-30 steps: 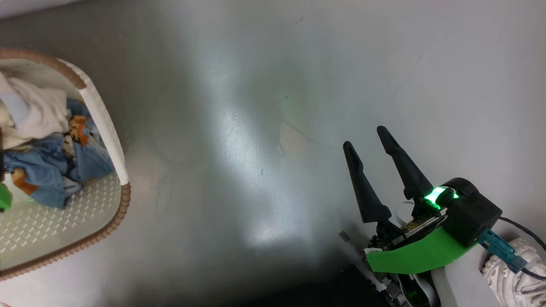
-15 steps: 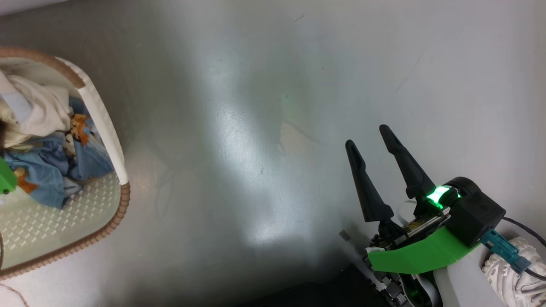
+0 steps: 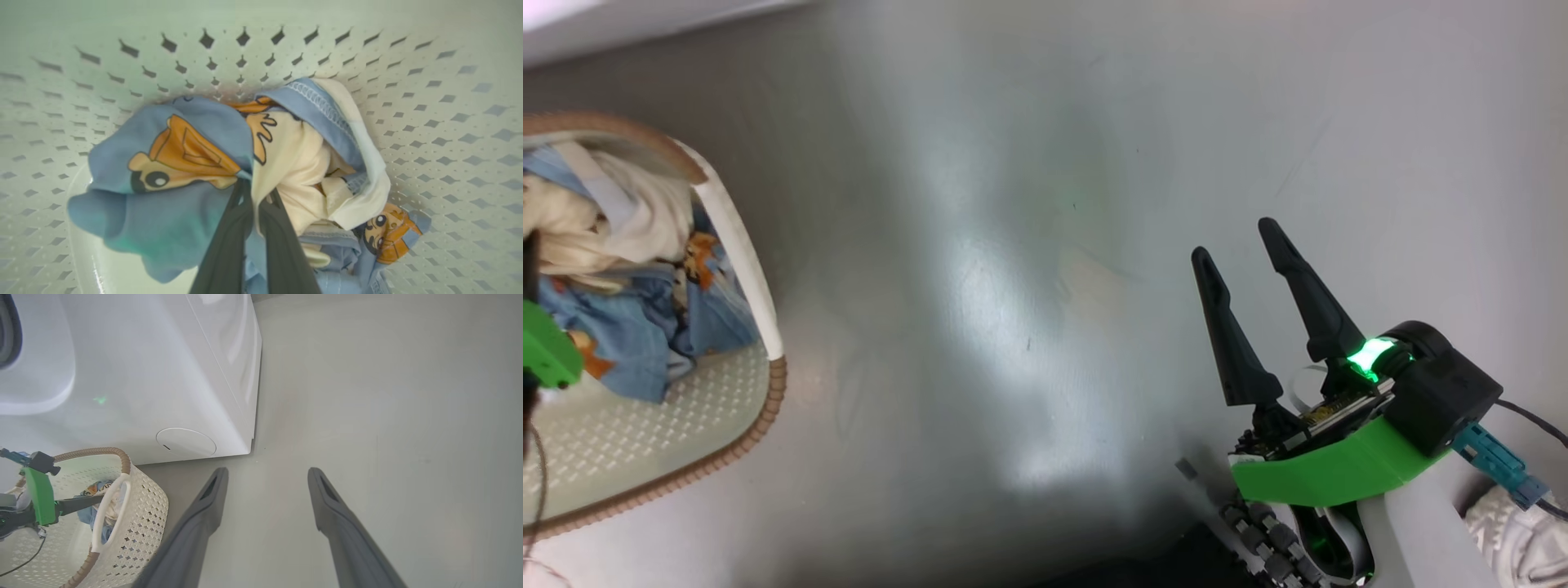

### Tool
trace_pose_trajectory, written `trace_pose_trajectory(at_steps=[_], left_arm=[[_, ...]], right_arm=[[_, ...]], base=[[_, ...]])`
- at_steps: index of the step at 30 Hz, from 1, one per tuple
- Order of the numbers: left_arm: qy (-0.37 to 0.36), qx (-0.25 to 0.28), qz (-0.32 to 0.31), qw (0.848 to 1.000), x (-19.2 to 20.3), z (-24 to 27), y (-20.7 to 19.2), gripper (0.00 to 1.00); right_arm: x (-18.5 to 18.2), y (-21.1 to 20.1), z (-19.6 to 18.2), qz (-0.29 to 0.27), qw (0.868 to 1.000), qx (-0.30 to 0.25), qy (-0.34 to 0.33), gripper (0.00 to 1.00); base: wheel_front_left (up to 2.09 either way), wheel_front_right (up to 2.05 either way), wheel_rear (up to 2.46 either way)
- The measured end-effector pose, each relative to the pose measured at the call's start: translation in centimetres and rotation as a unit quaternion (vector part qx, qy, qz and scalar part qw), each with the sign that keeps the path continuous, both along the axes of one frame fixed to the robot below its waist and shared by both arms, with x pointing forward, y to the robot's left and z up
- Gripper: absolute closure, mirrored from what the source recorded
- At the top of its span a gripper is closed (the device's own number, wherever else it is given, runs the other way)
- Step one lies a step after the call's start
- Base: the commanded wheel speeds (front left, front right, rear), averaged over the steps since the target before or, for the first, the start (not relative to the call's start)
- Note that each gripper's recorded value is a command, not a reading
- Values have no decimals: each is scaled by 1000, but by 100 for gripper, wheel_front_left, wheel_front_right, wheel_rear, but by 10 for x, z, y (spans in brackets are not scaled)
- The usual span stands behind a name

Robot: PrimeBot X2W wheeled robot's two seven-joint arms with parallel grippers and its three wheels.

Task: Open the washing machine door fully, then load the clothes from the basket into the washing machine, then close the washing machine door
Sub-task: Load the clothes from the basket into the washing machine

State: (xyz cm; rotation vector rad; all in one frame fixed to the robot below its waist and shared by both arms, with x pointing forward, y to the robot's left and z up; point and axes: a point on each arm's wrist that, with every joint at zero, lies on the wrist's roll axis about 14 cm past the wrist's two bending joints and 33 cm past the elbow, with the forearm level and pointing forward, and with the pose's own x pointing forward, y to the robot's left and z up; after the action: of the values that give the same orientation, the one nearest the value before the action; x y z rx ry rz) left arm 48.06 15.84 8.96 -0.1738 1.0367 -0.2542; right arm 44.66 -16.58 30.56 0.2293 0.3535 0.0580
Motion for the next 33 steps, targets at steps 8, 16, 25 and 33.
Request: trace_pose_trajectory(at_steps=[8, 16, 25, 33], left_arm=[[-45, -20, 11, 999, 0, 42, -6, 100], [-115, -37, 42, 992, 13, 101, -1, 100], [-198, -59, 77, 975, 3, 172, -4, 100], [-266, -57, 97, 957, -21, 230, 5, 100]], right_arm=[[7, 5, 28, 6, 999, 6, -34, 0], [11, 5, 61, 5, 997, 4, -71, 0], [10, 16, 99, 23, 993, 5, -113, 0], [-2, 24, 128, 30, 990, 11, -137, 0]], base=[[0, 0, 0], [0, 0, 0], [0, 0, 0], [0, 0, 0]])
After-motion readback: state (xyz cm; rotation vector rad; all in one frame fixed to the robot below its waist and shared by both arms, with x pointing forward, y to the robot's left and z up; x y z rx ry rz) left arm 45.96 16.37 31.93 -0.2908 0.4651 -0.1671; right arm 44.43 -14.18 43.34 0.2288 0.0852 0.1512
